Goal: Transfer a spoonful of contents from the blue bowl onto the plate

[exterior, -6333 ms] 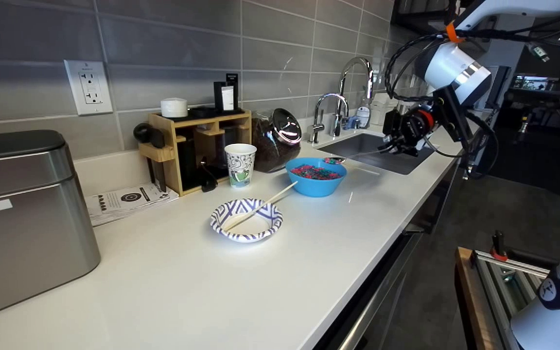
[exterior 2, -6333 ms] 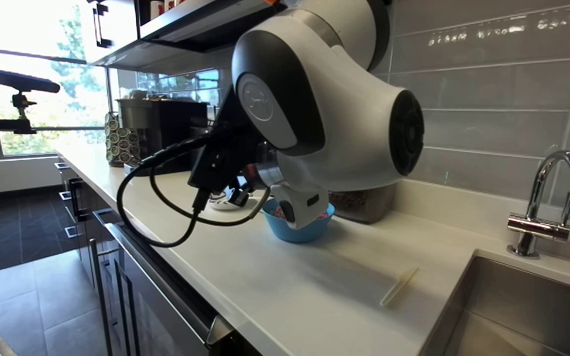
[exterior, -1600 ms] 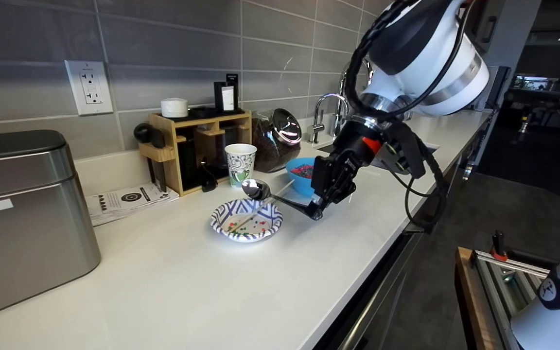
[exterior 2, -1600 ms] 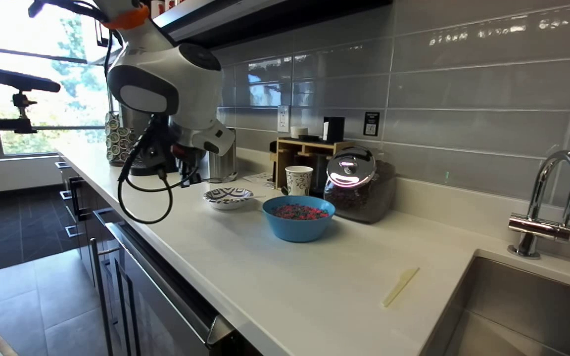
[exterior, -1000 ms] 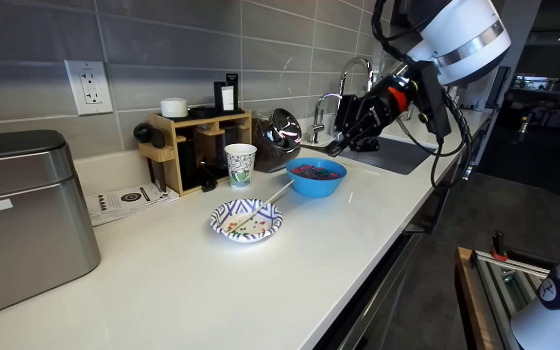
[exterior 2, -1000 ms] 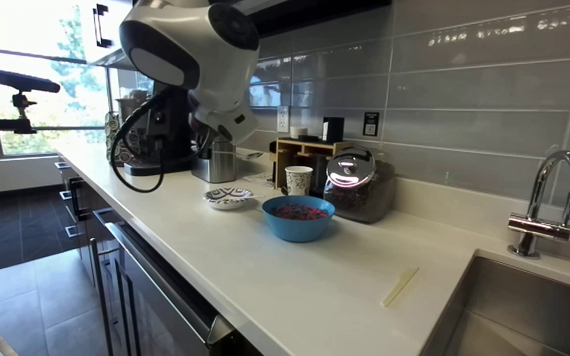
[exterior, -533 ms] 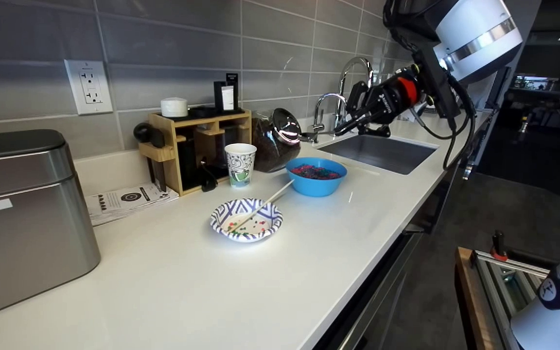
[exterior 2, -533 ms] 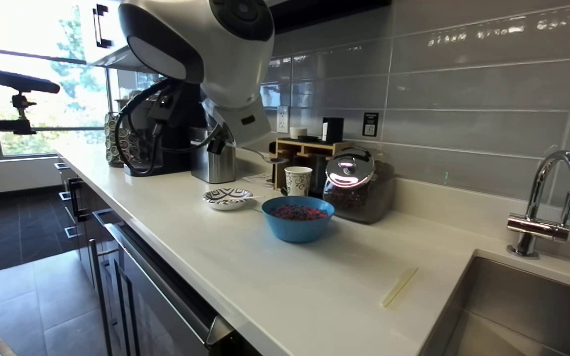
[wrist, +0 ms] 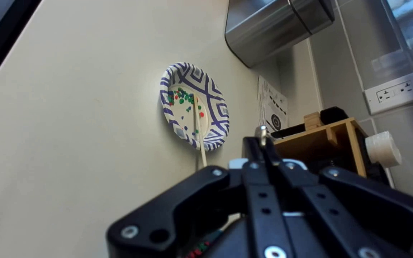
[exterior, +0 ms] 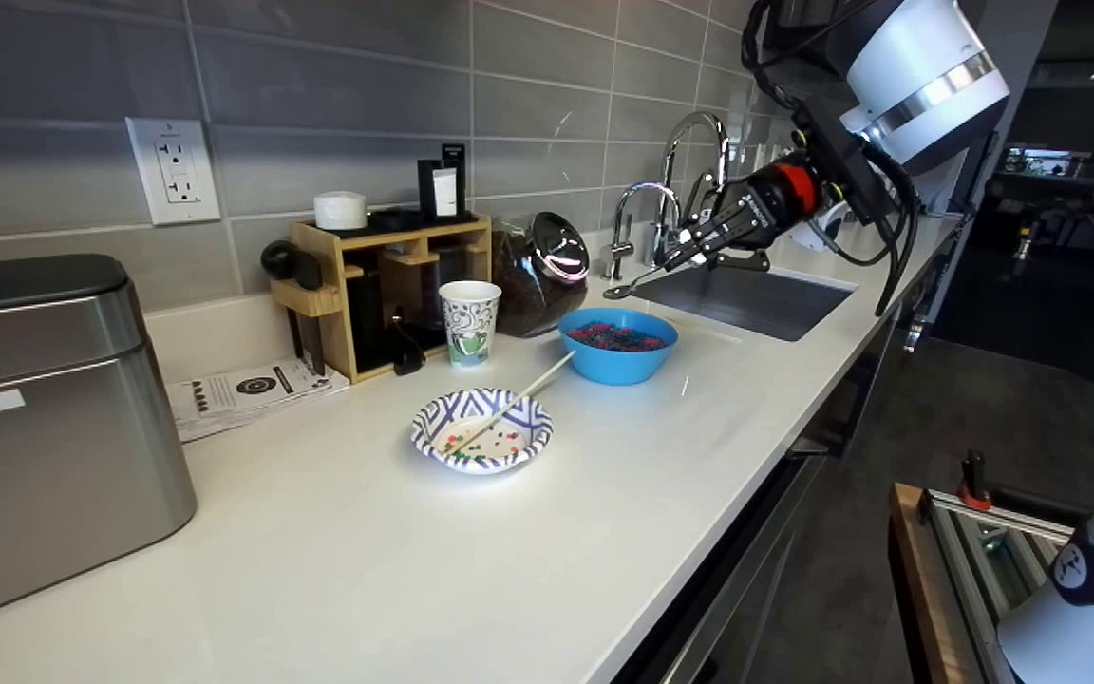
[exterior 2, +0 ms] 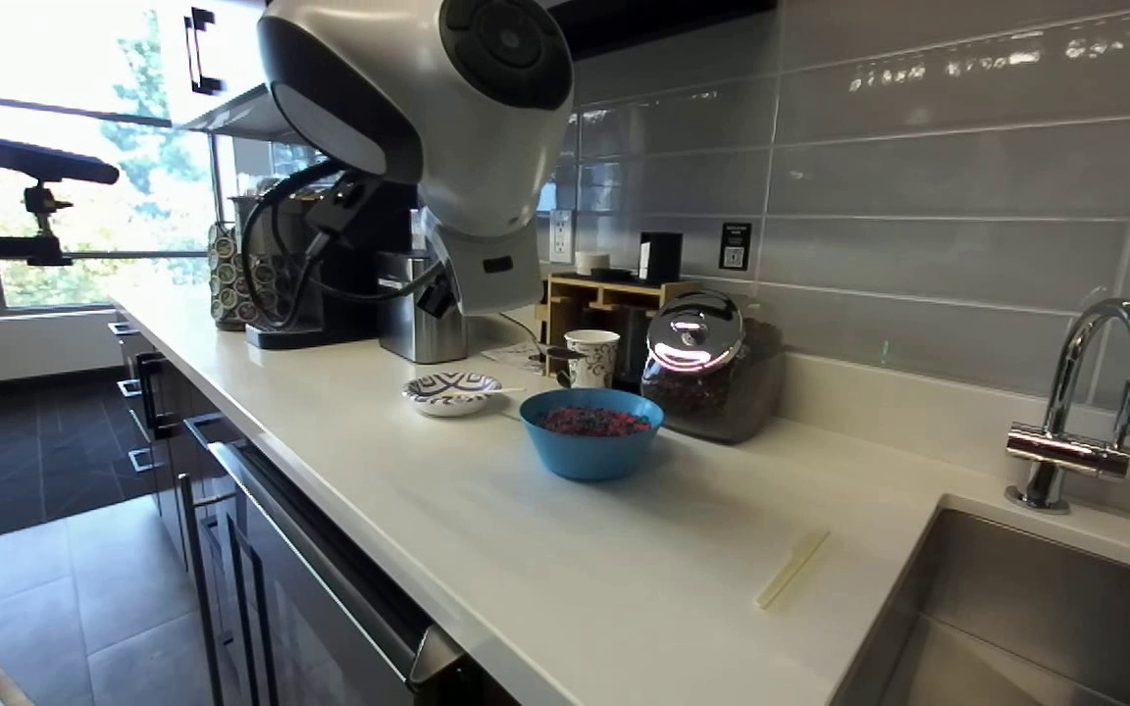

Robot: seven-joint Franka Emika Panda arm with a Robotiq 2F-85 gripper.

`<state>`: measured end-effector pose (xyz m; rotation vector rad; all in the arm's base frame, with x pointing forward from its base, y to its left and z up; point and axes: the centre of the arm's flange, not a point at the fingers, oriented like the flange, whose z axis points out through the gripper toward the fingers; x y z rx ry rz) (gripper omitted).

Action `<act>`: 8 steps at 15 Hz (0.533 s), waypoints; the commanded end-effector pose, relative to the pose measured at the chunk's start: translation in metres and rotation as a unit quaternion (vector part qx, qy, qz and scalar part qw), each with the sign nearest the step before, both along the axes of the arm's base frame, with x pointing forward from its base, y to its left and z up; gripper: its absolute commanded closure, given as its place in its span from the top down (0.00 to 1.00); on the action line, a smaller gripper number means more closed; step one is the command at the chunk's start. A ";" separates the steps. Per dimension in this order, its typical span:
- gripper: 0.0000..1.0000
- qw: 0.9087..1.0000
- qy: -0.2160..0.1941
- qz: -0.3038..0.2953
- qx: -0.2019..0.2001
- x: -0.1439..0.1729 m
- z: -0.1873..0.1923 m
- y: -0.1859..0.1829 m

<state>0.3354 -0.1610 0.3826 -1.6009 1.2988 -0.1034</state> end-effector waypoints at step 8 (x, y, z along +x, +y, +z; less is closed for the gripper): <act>0.00 0.993 0.072 -0.023 0.086 0.023 -0.029 -0.046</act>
